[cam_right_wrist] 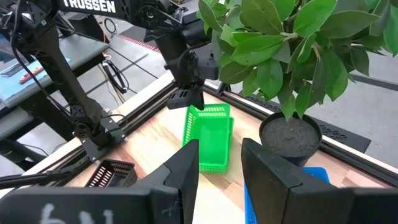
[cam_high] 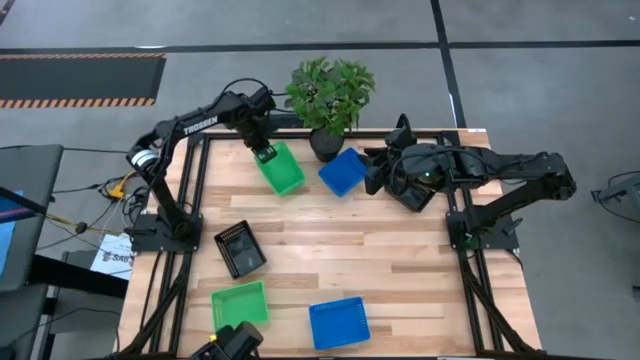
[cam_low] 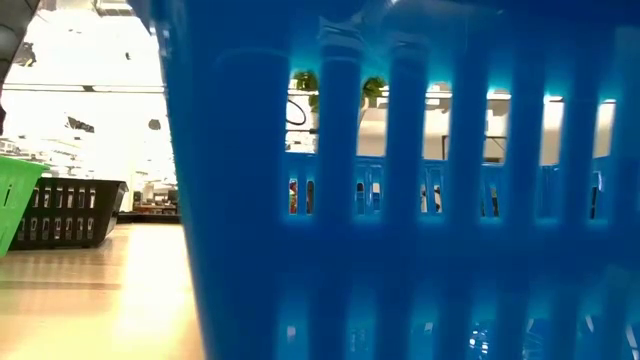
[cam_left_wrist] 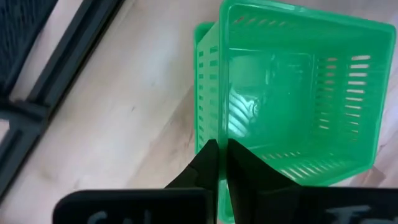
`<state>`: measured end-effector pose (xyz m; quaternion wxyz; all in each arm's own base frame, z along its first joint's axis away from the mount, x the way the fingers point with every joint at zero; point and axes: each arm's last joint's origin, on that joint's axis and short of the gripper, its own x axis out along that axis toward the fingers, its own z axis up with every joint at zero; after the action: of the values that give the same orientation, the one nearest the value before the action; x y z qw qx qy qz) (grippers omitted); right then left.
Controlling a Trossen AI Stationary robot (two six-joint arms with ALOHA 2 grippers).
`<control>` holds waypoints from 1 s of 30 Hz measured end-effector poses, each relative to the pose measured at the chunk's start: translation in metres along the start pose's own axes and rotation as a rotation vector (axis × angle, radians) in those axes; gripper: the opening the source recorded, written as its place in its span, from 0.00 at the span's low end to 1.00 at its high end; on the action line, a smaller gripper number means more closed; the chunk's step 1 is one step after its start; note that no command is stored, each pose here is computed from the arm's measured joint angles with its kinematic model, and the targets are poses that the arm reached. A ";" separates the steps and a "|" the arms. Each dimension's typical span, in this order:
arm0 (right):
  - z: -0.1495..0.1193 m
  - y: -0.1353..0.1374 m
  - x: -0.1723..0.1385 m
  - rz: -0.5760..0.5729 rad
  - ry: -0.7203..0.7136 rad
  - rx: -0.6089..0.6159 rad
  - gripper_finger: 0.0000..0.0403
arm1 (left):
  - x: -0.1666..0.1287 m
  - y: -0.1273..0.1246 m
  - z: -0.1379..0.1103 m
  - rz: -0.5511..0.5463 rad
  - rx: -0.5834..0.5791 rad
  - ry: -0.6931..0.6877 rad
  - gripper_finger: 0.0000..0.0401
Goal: Stack baskets by color
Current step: Stack the right green basket on the top left green basket
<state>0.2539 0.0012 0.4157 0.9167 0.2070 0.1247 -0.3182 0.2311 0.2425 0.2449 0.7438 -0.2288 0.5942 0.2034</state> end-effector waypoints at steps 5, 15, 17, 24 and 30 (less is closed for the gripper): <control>0.000 0.000 0.000 0.001 0.000 0.002 0.35 | -0.001 0.006 -0.004 -0.010 -0.036 0.023 0.00; 0.000 0.000 0.000 0.001 0.001 0.002 0.35 | -0.005 0.009 -0.004 -0.090 -0.083 -0.011 0.00; 0.000 0.000 0.000 0.001 0.001 0.002 0.35 | -0.005 0.008 -0.004 -0.106 -0.089 -0.015 0.00; 0.000 0.000 0.000 0.002 0.001 0.001 0.35 | -0.005 0.008 -0.004 -0.106 -0.099 -0.014 0.00; -0.002 0.003 -0.002 0.015 0.006 -0.005 0.35 | -0.006 0.008 -0.003 -0.117 -0.119 -0.030 0.00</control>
<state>0.2538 0.0055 0.4156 0.9193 0.2064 0.1268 -0.3103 0.2230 0.2471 0.2491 0.7482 -0.3040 0.5556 0.1978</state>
